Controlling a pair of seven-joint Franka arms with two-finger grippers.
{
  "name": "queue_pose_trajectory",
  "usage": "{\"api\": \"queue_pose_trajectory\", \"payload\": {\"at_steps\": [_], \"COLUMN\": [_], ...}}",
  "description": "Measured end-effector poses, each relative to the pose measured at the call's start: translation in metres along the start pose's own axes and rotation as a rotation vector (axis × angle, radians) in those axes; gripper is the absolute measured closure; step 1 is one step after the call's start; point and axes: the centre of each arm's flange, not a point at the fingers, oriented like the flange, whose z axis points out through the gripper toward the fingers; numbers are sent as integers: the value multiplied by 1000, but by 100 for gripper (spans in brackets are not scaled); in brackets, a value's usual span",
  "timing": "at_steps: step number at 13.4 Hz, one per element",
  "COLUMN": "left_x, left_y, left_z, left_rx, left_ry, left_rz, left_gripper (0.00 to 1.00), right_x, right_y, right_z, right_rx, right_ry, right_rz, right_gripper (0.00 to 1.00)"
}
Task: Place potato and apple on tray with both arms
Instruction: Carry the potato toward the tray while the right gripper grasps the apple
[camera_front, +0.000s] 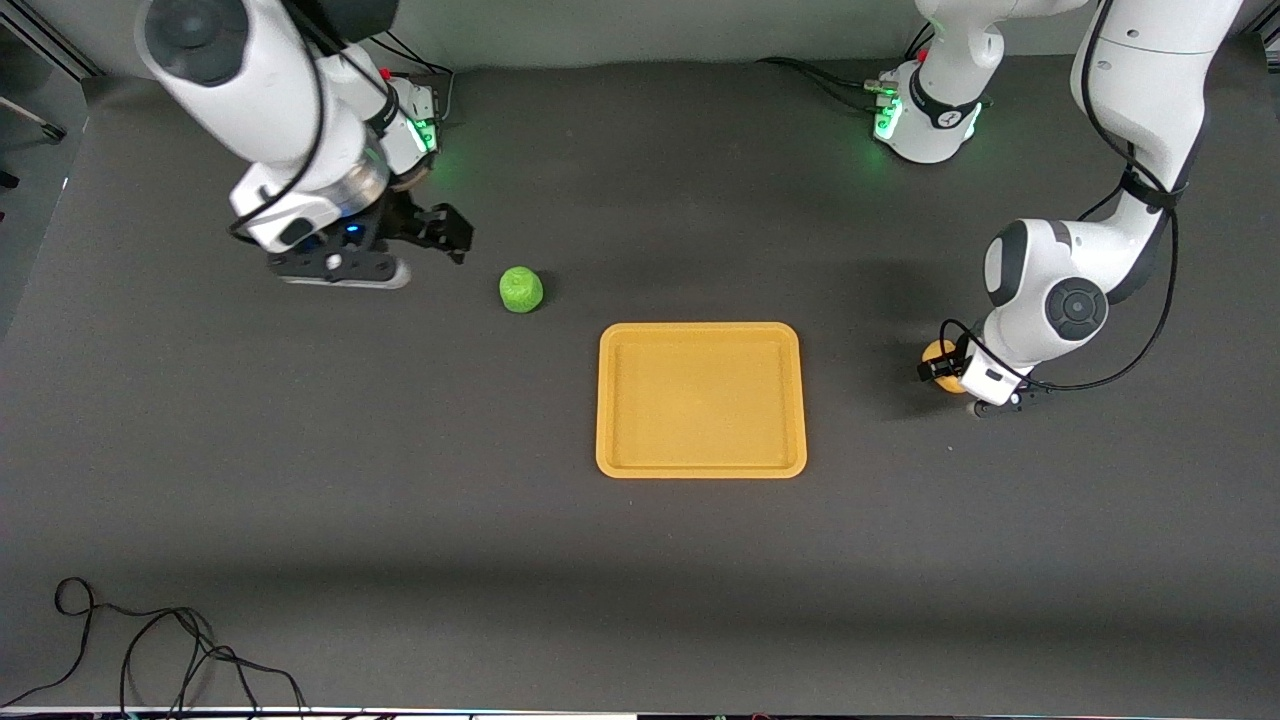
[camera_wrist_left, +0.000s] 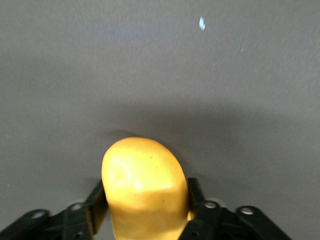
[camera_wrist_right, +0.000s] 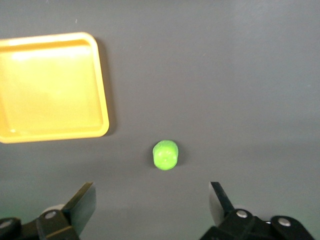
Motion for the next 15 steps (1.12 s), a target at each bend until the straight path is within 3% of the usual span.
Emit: {"api": "queue_pose_trajectory", "payload": {"at_steps": [3, 6, 9, 11, 15], "left_x": [11, 15, 2, -22, -52], "left_y": [20, 80, 149, 201, 258], "left_z": [-29, -103, -153, -141, -84], "left_rx": [15, 58, 45, 28, 27], "left_ry": [-21, -64, -3, 37, 30], "left_rz": [26, 64, 203, 315, 433], "left_gripper": [41, 41, 41, 41, 41], "right_x": [-38, -84, -118, -127, -129], "right_y": [-3, 1, 6, 4, 15], "right_z": [29, 57, 79, 99, 169], "right_rx": [-8, -14, -7, 5, 23], "right_ry": [-6, -7, 5, 21, 52], "right_rz": [-17, -36, -37, -35, -26], "right_gripper": [0, 0, 0, 0, 0]}}
